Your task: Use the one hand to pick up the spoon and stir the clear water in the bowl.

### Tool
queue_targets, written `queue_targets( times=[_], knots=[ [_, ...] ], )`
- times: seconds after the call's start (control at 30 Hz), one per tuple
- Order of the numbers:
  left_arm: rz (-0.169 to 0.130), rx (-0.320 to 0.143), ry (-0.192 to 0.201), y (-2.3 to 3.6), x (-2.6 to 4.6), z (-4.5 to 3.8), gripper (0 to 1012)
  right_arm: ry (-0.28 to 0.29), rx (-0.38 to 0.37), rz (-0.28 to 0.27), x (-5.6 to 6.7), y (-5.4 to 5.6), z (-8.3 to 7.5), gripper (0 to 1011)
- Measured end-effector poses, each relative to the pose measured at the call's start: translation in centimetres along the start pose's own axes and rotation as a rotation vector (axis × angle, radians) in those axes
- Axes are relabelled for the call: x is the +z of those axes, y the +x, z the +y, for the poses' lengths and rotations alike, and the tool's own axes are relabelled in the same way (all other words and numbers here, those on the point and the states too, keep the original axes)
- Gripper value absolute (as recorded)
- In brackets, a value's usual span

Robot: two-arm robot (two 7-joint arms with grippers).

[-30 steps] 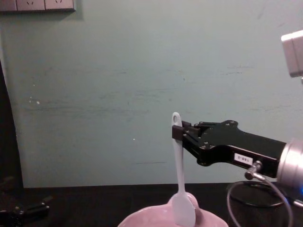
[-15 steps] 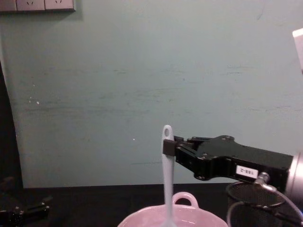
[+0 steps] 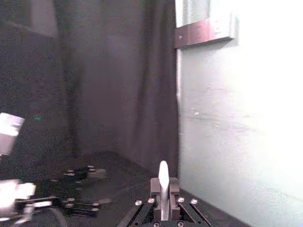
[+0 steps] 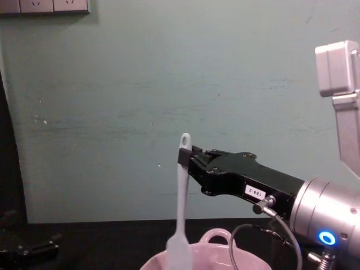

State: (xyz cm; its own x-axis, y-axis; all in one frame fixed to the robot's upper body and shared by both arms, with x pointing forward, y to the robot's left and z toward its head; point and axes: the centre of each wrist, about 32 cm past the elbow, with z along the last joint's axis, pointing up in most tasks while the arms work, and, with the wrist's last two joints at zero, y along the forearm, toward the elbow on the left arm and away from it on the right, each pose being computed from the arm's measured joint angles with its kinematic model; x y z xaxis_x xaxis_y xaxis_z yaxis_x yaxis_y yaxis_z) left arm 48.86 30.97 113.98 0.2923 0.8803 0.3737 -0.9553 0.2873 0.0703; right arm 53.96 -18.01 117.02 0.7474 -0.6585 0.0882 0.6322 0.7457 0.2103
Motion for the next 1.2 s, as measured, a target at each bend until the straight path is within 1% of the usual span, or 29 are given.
queue_targets(
  times=[0.07, 0.1, 0.17, 0.2, 0.3, 0.33, 0.37, 0.43, 0.5, 0.53, 0.6, 0.63, 0.7, 0.73, 0.77, 0.8, 0.87, 0.93, 0.97, 1.07, 1.2],
  knots=[
    [0.0, 0.0, 0.0, 0.0, 0.0, 0.0, 1011, 0.001, -0.023, -0.03, -0.1, 0.0, 0.1, 109],
    [0.0, 0.0, 0.0, 0.0, 0.0, 0.0, 1011, -0.002, -0.039, -0.055, -0.2, 0.1, 0.1, 108],
    [0.0, 0.0, 0.0, 0.0, 0.0, 0.0, 1011, -0.005, -0.056, -0.081, -0.2, 0.2, 0.0, 108],
    [0.0, 0.0, 0.0, 0.0, 0.0, 0.0, 1011, -0.01, -0.067, -0.105, -0.1, 0.2, -0.1, 109],
    [0.0, 0.0, 0.0, 0.0, 0.0, 0.0, 1011, -0.017, -0.08, -0.146, 0.3, 0.4, -0.5, 109],
    [0.0, 0.0, 0.0, 0.0, 0.0, 0.0, 1011, -0.017, -0.08, -0.146, 0.3, 0.4, -0.5, 109],
    [0.0, 0.0, 0.0, 0.0, 0.0, 0.0, 1011, -0.025, -0.081, -0.16, 0.6, 0.4, -0.8, 108],
    [0.0, 0.0, 0.0, 0.0, 0.0, 0.0, 1011, -0.038, -0.081, -0.169, 1.1, 0.6, -1.3, 109],
    [0.0, 0.0, 0.0, 0.0, 0.0, 0.0, 1011, -0.049, -0.077, -0.168, 1.5, 0.6, -1.8, 108],
    [0.0, 0.0, 0.0, 0.0, 0.0, 0.0, 1011, -0.06, -0.072, -0.165, 1.8, 0.7, -2.2, 108],
    [0.0, 0.0, 0.0, 0.0, 0.0, 0.0, 1011, -0.068, -0.065, -0.155, 2.1, 0.7, -2.6, 109],
    [0.0, 0.0, 0.0, 0.0, 0.0, 0.0, 1011, -0.079, -0.056, -0.135, 2.3, 0.7, -3.0, 109],
    [0.0, 0.0, 0.0, 0.0, 0.0, 0.0, 1011, -0.084, -0.046, -0.111, 2.6, 0.6, -3.3, 108],
    [0.0, 0.0, 0.0, 0.0, 0.0, 0.0, 1011, -0.089, -0.034, -0.085, 2.7, 0.6, -3.7, 109],
    [0.0, 0.0, 0.0, 0.0, 0.0, 0.0, 1011, -0.089, -0.034, -0.085, 2.7, 0.6, -3.7, 109],
    [0.0, 0.0, 0.0, 0.0, 0.0, 0.0, 1011, -0.094, -0.022, -0.057, 2.8, 0.4, -4.0, 108],
    [0.0, 0.0, 0.0, 0.0, 0.0, 0.0, 1011, -0.093, -0.004, -0.025, 2.9, 0.1, -4.3, 109],
    [0.0, 0.0, 0.0, 0.0, 0.0, 0.0, 1011, -0.087, 0.011, 0.005, 3.0, -0.2, -4.4, 109],
    [0.0, 0.0, 0.0, 0.0, 0.0, 0.0, 1011, -0.087, 0.011, 0.005, 3.0, -0.2, -4.4, 109],
    [0.0, 0.0, 0.0, 0.0, 0.0, 0.0, 1011, -0.083, 0.037, 0.046, 2.9, -0.7, -4.2, 108],
    [0.0, 0.0, 0.0, 0.0, 0.0, 0.0, 1011, -0.076, 0.051, 0.062, 2.5, -1.1, -3.7, 109]
  ],
)
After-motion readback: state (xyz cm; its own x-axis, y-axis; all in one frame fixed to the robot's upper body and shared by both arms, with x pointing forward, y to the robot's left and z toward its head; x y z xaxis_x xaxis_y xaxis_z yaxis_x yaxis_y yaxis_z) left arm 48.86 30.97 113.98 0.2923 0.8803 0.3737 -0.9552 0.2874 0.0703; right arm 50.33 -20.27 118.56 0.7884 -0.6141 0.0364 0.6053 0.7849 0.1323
